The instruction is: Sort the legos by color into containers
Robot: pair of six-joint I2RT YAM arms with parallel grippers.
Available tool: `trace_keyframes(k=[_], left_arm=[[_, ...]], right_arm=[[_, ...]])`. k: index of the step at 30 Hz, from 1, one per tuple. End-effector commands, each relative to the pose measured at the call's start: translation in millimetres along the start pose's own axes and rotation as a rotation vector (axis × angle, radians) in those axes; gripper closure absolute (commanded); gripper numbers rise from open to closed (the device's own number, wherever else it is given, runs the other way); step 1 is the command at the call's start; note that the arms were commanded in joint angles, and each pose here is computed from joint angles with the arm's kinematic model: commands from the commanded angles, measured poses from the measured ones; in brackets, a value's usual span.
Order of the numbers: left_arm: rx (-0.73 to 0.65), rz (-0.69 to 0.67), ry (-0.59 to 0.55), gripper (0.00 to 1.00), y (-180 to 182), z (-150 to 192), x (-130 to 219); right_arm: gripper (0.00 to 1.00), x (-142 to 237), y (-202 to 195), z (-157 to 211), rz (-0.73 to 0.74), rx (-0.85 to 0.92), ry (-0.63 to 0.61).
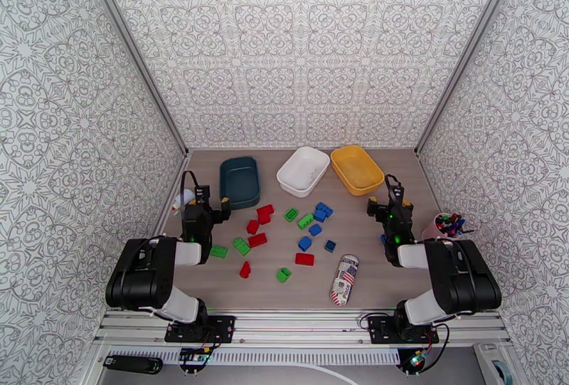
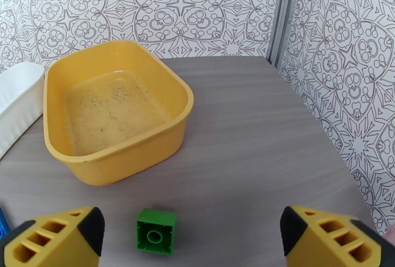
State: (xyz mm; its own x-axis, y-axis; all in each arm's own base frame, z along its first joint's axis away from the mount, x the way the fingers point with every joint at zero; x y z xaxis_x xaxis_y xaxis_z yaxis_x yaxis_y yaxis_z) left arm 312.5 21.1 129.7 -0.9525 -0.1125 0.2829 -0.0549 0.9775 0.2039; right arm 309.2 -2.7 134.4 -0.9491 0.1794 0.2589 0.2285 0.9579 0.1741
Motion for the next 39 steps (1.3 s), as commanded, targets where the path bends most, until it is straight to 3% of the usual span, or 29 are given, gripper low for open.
trace_keyframes(k=[1,39], left_arm=[[-0.003,0.009,-0.015,0.01,2,-6,-1],[-0.049,-0.050,-0.060,0.01,-7,-5,8]], right_arm=[[0.01,0,4,-6,-0.019,0.008,-0.022],[0.01,0,4,-7,-0.019,0.007,-0.025]])
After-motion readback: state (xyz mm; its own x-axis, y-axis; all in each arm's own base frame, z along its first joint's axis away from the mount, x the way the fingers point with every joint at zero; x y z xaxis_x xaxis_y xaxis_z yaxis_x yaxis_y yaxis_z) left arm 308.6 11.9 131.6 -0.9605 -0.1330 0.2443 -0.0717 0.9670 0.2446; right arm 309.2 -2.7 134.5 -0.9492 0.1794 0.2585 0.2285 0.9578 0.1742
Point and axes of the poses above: each hand's point on the last joint's axis, 136 mm out from that joint toward the fingers, its own x axis back along the fingers, its own y axis along the line the jaws close on, z = x × y, the point moved 9 cm from there along x, back along the fingers, and after that the axes turned 11 degrees about -x, right-handed, at the moved point
